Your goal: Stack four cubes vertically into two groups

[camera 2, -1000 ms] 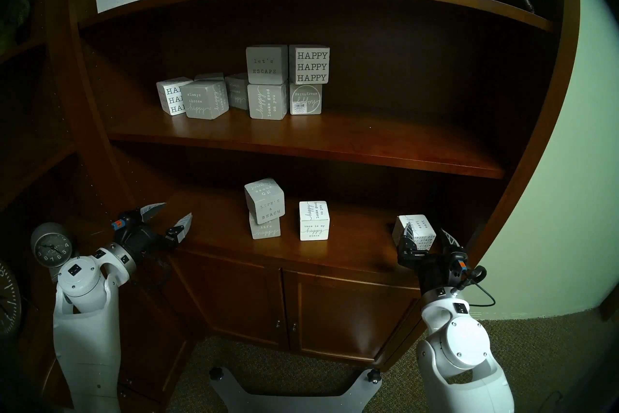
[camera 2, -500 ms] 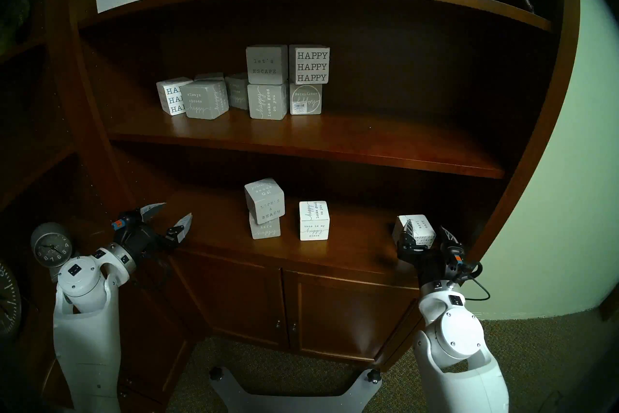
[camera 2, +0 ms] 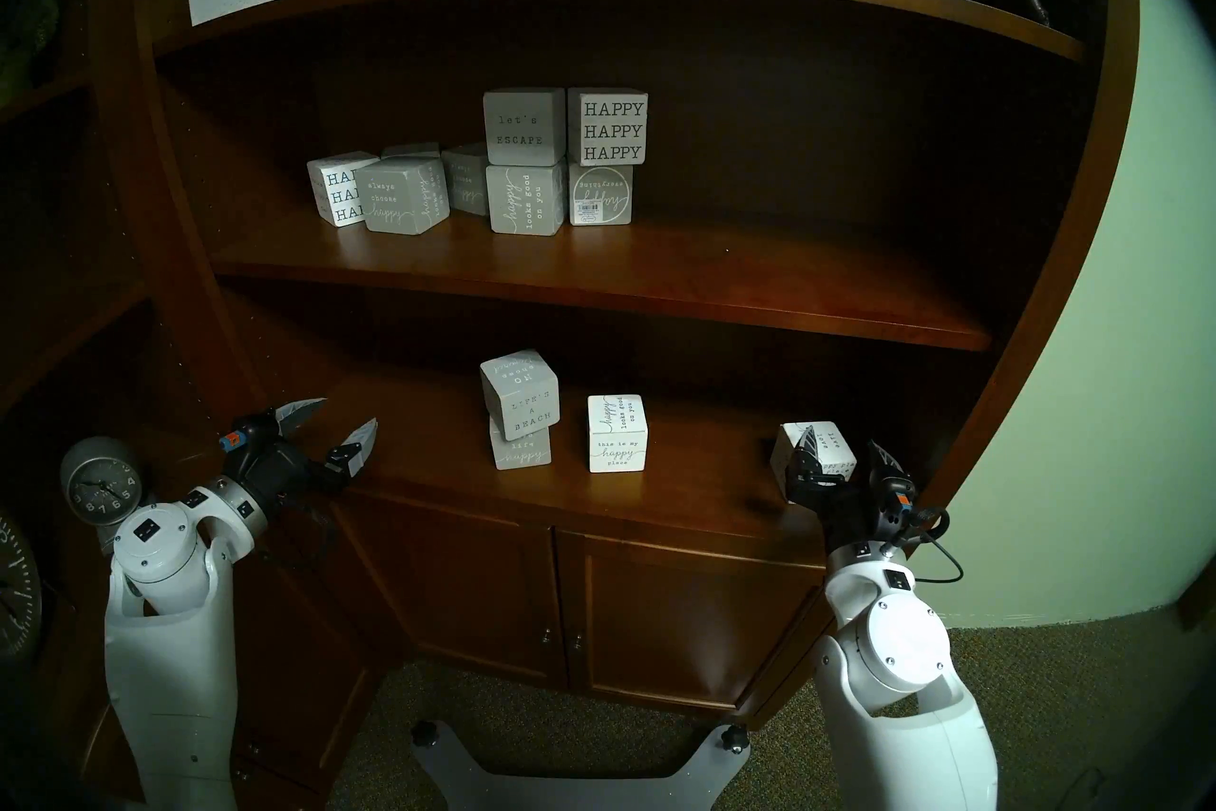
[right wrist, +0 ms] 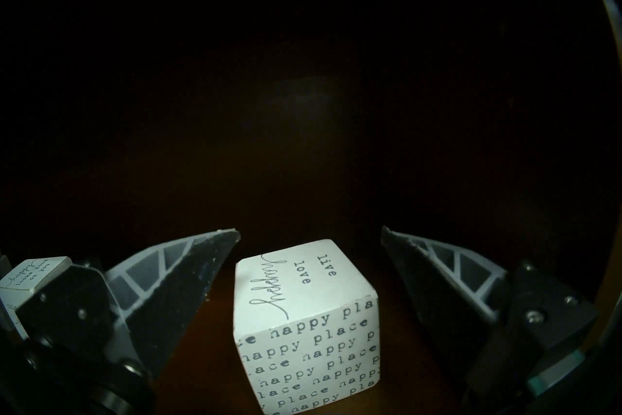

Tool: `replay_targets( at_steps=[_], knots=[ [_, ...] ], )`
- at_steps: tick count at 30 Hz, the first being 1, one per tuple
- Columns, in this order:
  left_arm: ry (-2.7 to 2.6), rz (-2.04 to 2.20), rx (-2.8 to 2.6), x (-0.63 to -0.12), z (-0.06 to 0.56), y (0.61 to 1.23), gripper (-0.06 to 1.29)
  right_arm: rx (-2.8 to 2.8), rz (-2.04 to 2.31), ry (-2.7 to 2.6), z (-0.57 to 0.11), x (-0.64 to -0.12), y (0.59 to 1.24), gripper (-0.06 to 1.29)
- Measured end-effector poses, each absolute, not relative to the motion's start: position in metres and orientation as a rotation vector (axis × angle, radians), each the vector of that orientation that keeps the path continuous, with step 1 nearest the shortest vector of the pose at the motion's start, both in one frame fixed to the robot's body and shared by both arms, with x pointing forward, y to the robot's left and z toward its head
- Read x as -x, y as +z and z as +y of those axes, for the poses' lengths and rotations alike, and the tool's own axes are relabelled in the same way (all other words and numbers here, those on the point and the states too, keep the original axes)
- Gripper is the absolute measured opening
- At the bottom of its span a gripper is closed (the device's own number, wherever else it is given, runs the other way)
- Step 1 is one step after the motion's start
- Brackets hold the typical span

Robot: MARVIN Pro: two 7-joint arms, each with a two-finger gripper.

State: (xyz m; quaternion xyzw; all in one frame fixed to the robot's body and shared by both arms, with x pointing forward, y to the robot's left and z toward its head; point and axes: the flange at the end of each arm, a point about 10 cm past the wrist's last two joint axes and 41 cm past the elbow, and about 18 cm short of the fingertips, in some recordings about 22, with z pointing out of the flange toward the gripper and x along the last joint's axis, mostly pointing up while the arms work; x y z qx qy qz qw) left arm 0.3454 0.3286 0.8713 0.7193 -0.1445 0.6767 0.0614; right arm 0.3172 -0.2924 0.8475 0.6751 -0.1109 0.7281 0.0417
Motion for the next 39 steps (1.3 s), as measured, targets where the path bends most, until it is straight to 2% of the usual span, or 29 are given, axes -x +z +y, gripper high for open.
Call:
replay_targets(
  at_steps=[39],
  knots=[
    [2.047,-0.437,-2.175,-0.345,0.329,0.871,1.23,-2.192,-0.350,2.213,-0.269,-0.336,0.823,1.19]
  ],
)
